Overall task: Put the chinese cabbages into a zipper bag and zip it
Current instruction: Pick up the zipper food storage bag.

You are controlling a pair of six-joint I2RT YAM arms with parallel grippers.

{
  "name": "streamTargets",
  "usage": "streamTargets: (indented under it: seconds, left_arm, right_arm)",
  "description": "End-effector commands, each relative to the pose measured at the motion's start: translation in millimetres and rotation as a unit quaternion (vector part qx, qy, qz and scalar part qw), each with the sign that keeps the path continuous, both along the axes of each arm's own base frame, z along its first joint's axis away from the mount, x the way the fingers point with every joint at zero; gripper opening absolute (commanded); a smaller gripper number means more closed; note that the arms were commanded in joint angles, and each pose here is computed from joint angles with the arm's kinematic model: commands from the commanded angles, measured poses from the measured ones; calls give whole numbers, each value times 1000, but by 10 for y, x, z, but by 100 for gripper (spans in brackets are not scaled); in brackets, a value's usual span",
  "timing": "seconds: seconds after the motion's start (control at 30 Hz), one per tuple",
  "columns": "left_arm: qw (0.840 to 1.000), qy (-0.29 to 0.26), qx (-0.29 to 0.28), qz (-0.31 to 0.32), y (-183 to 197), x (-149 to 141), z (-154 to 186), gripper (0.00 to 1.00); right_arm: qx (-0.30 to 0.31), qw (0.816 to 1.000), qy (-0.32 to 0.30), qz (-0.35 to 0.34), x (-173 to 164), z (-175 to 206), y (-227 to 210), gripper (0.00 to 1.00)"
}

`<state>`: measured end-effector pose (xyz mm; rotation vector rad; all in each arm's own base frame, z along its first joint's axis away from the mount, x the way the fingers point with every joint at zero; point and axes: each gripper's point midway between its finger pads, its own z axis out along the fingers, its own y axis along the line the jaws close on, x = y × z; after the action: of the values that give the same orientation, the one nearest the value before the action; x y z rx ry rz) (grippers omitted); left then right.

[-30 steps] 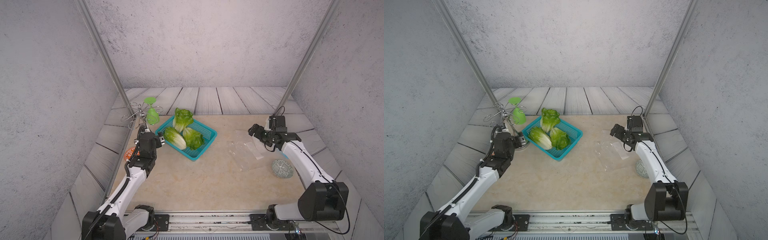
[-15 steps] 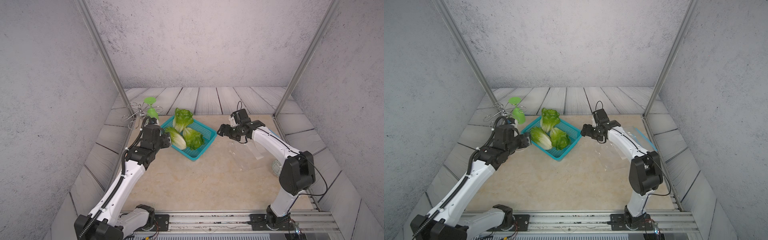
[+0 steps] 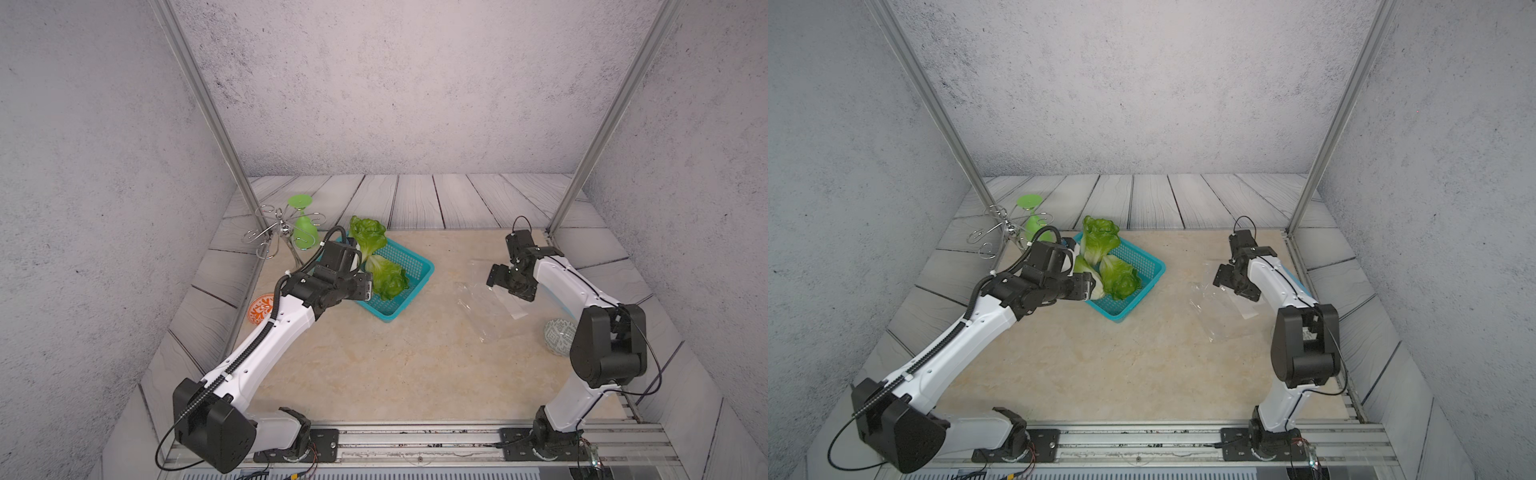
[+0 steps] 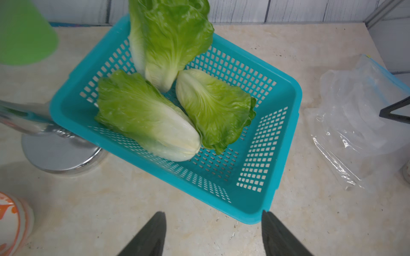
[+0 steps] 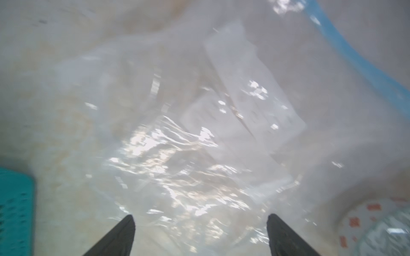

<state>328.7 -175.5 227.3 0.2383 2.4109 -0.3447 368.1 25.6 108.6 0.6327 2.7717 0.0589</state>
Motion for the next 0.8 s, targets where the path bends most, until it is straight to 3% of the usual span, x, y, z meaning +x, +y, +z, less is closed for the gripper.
streamTargets:
  seconds: [0.0,0.13,0.3,0.5,0.67,0.77]
  left_arm:
    - [999,22,-10,-43,-220,-101,-35,71]
    - [997,42,-26,-63,-401,-114,-99,70]
    - [995,47,-53,-72,-533,-108,-72,69]
    - [995,52,-47,-67,-504,-124,-144,69]
    - [995,53,-52,-66,-511,-131,-141,68]
    - [996,46,-44,-64,-462,-142,-117,68]
  right_arm:
    - [35,998,-14,-56,-320,157,-57,94]
    - [63,993,-12,-96,-375,21,-136,95]
    - [120,982,-34,-140,-103,-223,-131,93]
    - [112,975,-64,-182,164,-378,-229,88]
    - [128,968,-39,-212,227,-740,-204,78]
    - [139,963,-49,-225,208,-697,-185,81]
